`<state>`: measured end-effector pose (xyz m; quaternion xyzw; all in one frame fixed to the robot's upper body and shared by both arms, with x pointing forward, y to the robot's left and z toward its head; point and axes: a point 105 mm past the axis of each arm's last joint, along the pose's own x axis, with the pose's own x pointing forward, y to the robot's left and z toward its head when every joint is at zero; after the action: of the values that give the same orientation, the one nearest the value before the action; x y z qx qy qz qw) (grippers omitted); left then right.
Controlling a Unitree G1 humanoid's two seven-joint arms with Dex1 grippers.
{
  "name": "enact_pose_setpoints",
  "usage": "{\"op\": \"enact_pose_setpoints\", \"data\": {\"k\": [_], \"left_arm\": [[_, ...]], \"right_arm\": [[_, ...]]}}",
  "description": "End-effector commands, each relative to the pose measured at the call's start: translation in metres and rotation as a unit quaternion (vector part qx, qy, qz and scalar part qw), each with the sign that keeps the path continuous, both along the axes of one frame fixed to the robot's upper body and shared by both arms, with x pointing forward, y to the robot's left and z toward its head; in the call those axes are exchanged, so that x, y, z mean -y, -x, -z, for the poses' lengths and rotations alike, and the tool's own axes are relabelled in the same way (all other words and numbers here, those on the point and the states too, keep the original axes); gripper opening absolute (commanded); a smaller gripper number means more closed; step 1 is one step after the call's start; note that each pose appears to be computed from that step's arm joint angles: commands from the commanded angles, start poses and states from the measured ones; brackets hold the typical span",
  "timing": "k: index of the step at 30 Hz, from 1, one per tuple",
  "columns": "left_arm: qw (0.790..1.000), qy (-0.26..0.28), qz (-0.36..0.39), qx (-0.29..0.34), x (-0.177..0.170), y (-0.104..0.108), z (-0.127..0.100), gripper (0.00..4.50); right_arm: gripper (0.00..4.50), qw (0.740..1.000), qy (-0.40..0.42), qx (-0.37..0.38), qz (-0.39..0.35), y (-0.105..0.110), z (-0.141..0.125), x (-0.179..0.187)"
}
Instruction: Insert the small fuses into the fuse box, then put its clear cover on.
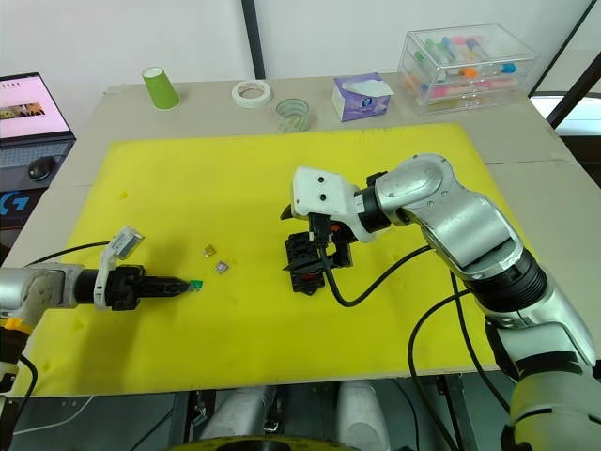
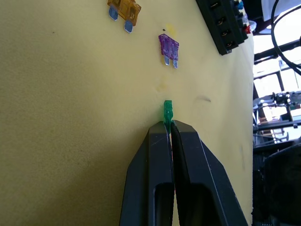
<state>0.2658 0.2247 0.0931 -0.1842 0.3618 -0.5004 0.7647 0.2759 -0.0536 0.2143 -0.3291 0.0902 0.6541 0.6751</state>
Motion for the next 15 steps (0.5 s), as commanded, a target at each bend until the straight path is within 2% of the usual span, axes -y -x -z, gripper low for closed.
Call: {"op": "enact_pose_setpoints", "data": {"k": [1,6,10,15], "left_arm": [[0.999,0.009,0.003,0.046,0.002,-0.005,-0.027,0.01],[0.989,0.026,0.037,0.14,0.016,-0.005,-0.075,0.01],[0.971,0.041,0.09,0.22,0.039,0.003,-0.117,0.01],[0.926,0.045,0.145,0.347,0.079,0.004,-0.155,0.01]], "right_arm": [[4.5,1.0,-0.01,0.015,-0.006,0.002,-0.011,-0.001],[4.5,1.0,-0.026,-0.011,0.014,0.0,-0.02,0.005],[4.5,0.996,-0.061,-0.059,0.041,-0.002,-0.038,0.008],[4.5,0.984,-0.12,-0.127,0.046,0.003,-0.068,0.009]]}}
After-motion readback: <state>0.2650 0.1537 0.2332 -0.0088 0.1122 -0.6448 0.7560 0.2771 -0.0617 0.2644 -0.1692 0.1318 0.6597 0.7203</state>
